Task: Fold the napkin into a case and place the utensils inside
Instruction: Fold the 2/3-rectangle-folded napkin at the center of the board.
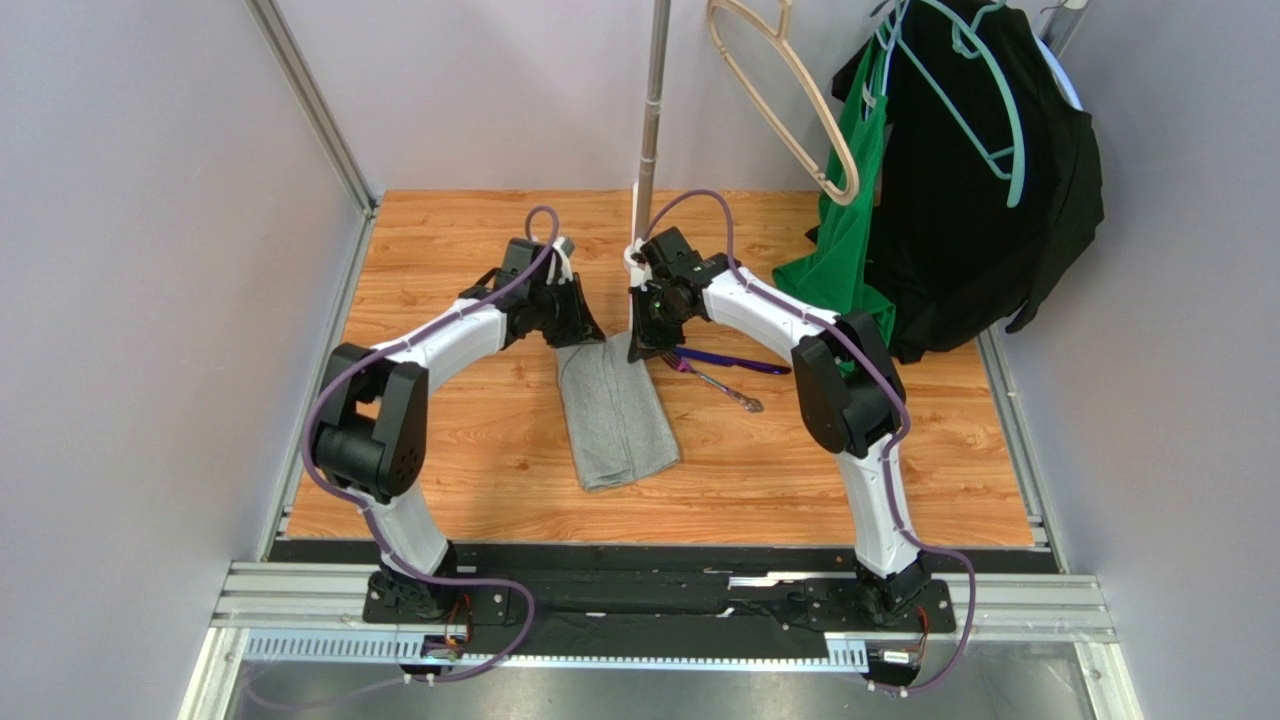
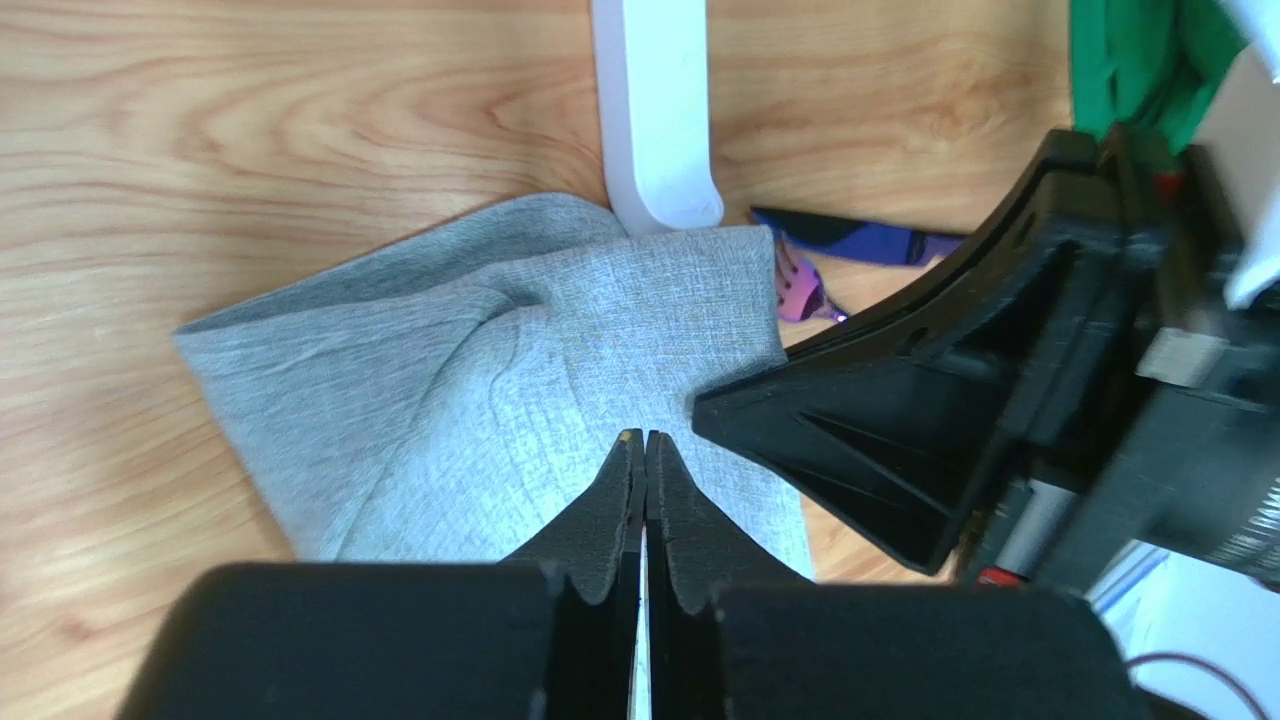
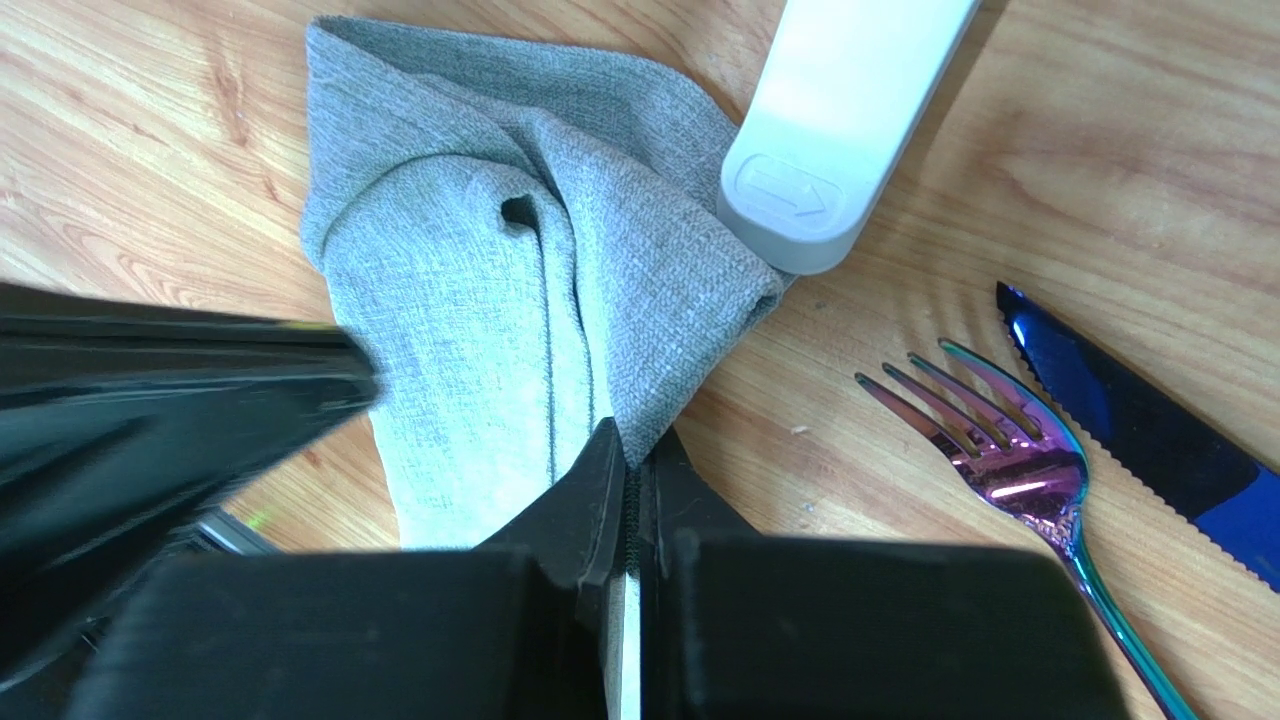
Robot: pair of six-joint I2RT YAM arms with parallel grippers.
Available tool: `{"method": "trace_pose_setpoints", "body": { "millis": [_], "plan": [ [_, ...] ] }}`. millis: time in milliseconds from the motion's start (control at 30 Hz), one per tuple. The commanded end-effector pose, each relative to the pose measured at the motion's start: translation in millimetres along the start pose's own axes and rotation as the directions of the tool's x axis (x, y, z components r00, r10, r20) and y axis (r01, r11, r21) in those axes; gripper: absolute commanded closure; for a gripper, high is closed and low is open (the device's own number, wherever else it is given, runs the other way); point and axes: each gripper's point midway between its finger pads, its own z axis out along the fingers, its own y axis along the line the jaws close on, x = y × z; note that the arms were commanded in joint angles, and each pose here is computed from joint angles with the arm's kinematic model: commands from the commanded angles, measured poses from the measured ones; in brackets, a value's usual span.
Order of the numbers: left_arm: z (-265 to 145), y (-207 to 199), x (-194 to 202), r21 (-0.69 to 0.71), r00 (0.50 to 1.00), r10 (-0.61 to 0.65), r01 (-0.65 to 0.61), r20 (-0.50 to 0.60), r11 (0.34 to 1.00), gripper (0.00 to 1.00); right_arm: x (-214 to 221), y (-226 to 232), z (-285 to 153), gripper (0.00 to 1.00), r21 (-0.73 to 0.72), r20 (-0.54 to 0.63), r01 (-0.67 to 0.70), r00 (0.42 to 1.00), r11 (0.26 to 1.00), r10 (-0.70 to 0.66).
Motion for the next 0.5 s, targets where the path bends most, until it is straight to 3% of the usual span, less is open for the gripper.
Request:
{"method": "trace_pose_setpoints", "body": {
  "millis": [0, 267, 467],
  "plan": [
    [-19, 27, -11, -0.087, 0.998, -0.049, 0.052, 0.043, 0.995, 1.00, -15, 11, -4, 1.00, -0.030, 0.037, 0.032, 0.999, 0.999, -0.030],
    [16, 45, -6, -0.076, 0.990, -0.134, 0.129, -0.053, 0.989, 1.00, -18, 15, -6, 1.00, -0.038, 0.043, 0.029, 0.999, 0.999, -0.027],
    [31, 51, 0, -0.070, 0.980, -0.187, 0.182, -0.067, 0.981, 1.00, -18, 24, -6, 1.00, -0.043, 0.040, 0.033, 0.999, 0.999, -0.031]
  ]
}}
